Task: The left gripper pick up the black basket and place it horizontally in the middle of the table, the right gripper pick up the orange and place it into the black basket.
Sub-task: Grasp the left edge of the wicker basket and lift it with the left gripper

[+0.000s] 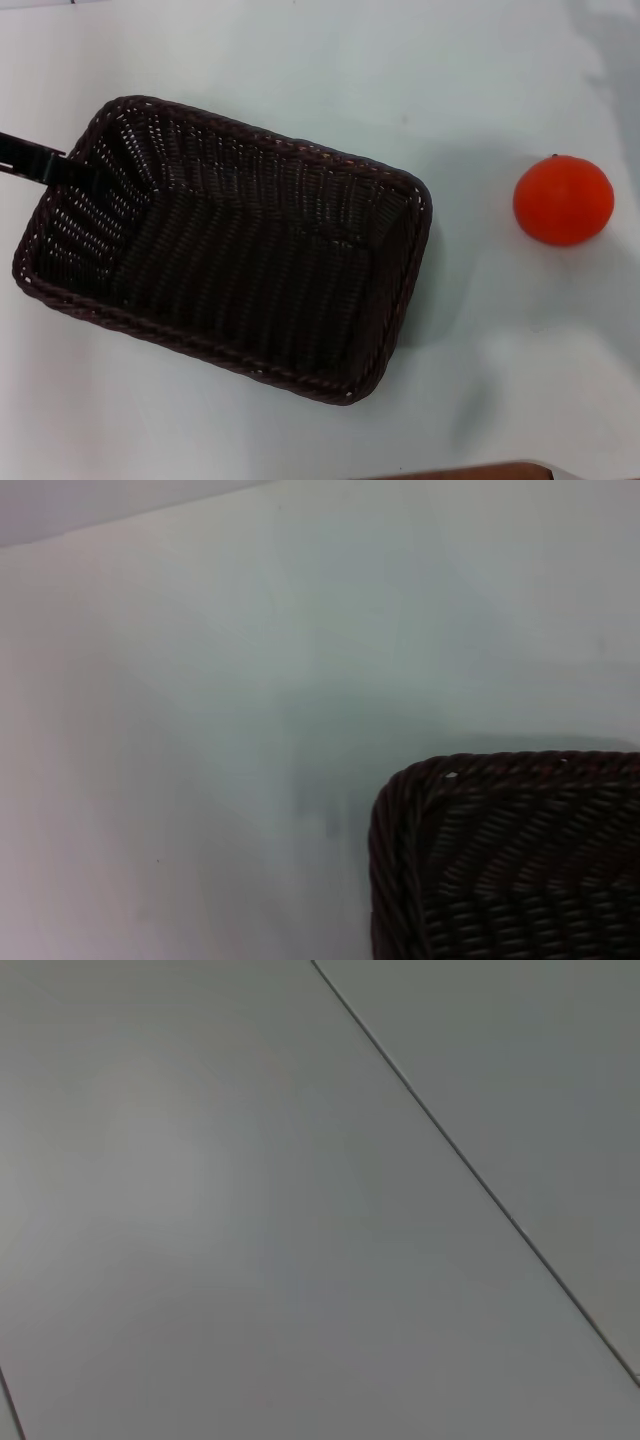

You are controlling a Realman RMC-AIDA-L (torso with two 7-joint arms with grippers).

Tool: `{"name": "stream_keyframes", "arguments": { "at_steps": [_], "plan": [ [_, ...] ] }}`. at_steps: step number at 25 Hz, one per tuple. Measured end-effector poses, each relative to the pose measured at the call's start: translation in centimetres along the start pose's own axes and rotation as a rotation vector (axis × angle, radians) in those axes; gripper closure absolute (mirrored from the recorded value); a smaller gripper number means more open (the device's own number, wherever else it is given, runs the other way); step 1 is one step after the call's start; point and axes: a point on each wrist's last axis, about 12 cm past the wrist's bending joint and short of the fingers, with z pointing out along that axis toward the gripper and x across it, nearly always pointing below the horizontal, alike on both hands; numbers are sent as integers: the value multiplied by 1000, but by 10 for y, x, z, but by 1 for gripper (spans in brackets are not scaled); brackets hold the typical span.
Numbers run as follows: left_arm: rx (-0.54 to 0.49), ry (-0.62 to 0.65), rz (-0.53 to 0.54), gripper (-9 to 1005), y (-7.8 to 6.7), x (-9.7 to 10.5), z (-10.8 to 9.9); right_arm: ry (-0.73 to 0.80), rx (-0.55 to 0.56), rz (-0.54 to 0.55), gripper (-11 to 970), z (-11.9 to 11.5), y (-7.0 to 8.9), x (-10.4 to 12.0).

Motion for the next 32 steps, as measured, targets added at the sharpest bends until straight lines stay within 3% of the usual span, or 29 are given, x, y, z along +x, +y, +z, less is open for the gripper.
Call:
{"name": "stream_keyframes", "arguments": {
  "at_steps": [7, 12, 15, 20, 26, 32],
  "plan": [
    [-20, 43, -22, 325, 6, 5, 8, -8, -21, 1, 90, -2, 3, -1],
    [-29, 41, -27, 512, 8, 7, 11, -7, -24, 1, 90, -2, 3, -1],
    [-33, 32, -44, 692, 10, 9, 10, -7, -24, 1, 91, -2, 3, -1],
    [-30, 24, -60, 829, 12, 11, 9, 0, -33, -1, 91, -3, 5, 1],
    [-14, 5, -71, 821, 14, 12, 6, 1, -37, -1, 92, -3, 6, 1],
    [101, -133, -172, 812, 29, 19, -9, -9, -52, 0, 93, -3, 7, 0]
  ]
}}
